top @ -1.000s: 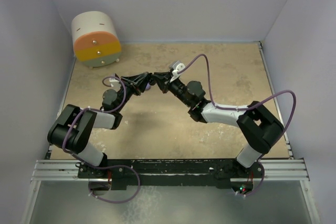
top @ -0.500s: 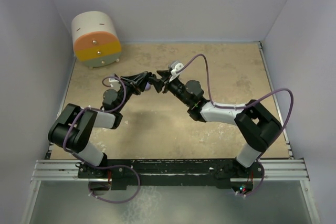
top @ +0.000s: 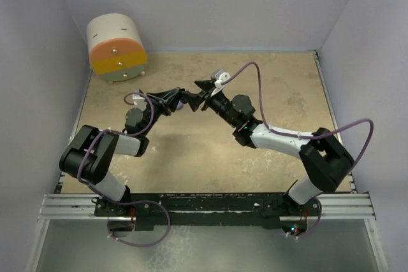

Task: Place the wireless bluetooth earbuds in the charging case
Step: Place the earbud in the charging case, then close the charging case.

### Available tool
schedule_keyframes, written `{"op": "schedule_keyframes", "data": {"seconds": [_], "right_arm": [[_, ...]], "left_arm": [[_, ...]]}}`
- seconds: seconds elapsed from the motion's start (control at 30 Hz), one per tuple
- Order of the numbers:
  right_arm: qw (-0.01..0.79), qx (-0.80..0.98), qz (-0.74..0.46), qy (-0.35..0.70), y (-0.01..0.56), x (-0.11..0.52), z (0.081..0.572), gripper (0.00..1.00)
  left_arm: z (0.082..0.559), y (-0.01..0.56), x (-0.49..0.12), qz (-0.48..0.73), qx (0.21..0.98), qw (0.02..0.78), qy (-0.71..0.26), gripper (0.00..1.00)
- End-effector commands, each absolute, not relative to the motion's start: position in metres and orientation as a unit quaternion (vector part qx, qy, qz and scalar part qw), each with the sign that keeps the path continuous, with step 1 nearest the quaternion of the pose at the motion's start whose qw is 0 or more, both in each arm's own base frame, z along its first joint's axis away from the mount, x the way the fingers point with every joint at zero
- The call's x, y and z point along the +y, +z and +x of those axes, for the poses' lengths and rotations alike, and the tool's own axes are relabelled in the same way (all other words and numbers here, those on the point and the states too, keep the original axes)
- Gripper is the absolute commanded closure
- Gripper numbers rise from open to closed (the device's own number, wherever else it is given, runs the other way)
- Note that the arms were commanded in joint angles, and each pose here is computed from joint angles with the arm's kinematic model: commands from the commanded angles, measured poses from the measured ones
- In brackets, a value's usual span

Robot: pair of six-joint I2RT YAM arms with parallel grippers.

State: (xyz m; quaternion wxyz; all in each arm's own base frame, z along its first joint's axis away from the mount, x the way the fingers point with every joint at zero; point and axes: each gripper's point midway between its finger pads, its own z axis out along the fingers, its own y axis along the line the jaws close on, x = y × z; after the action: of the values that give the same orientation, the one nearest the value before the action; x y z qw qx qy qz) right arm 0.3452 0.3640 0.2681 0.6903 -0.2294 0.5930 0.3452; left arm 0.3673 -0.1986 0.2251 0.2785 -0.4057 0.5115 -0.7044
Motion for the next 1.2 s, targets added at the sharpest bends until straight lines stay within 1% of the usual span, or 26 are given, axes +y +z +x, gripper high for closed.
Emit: {"op": "schedule_keyframes", "data": {"seconds": [0.0, 0.07, 0.1, 0.23, 0.3, 0.4, 0.53, 0.6, 0.73, 0.93, 1.07, 1.17], "right_arm": [[0.723, 0.562, -0.189, 0.353, 0.324, 0.342, 0.34, 0.33], [0.708, 0.599, -0.171, 0.331, 0.312, 0.335, 0.347, 0.32], [0.706, 0.609, -0.155, 0.326, 0.322, 0.334, 0.353, 0.32], [0.652, 0.699, -0.118, 0.27, 0.289, 0.326, 0.37, 0.32], [0.632, 0.721, -0.104, 0.265, 0.275, 0.32, 0.364, 0.32], [0.624, 0.73, -0.074, 0.269, 0.268, 0.306, 0.354, 0.32], [0.611, 0.742, -0.056, 0.269, 0.258, 0.298, 0.346, 0.32], [0.598, 0.76, -0.051, 0.249, 0.243, 0.299, 0.347, 0.32], [0.572, 0.792, -0.055, 0.206, 0.206, 0.313, 0.342, 0.32], [0.562, 0.81, -0.082, 0.148, 0.149, 0.345, 0.325, 0.31], [0.565, 0.807, -0.088, 0.151, 0.131, 0.364, 0.317, 0.3], [0.586, 0.787, -0.084, 0.175, 0.135, 0.378, 0.313, 0.28]], "left_arm": [[0.368, 0.229, -0.201, -0.379, 0.514, 0.307, -0.706, 1.0], [0.369, 0.224, -0.201, -0.377, 0.521, 0.312, -0.699, 1.0], [0.369, 0.222, -0.201, -0.373, 0.525, 0.315, -0.697, 1.0], [0.37, 0.216, -0.203, -0.355, 0.557, 0.343, -0.668, 1.0], [0.371, 0.211, -0.203, -0.348, 0.579, 0.358, -0.645, 1.0], [0.371, 0.206, -0.2, -0.333, 0.607, 0.385, -0.61, 1.0], [0.372, 0.204, -0.194, -0.326, 0.627, 0.412, -0.575, 1.0], [0.374, 0.202, -0.191, -0.326, 0.636, 0.421, -0.558, 1.0], [0.379, 0.198, -0.183, -0.346, 0.639, 0.43, -0.536, 1.0], [0.383, 0.198, -0.175, -0.393, 0.62, 0.423, -0.532, 1.0], [0.383, 0.201, -0.171, -0.41, 0.612, 0.424, -0.528, 1.0], [0.383, 0.202, -0.172, -0.417, 0.607, 0.42, -0.53, 1.0]]}}
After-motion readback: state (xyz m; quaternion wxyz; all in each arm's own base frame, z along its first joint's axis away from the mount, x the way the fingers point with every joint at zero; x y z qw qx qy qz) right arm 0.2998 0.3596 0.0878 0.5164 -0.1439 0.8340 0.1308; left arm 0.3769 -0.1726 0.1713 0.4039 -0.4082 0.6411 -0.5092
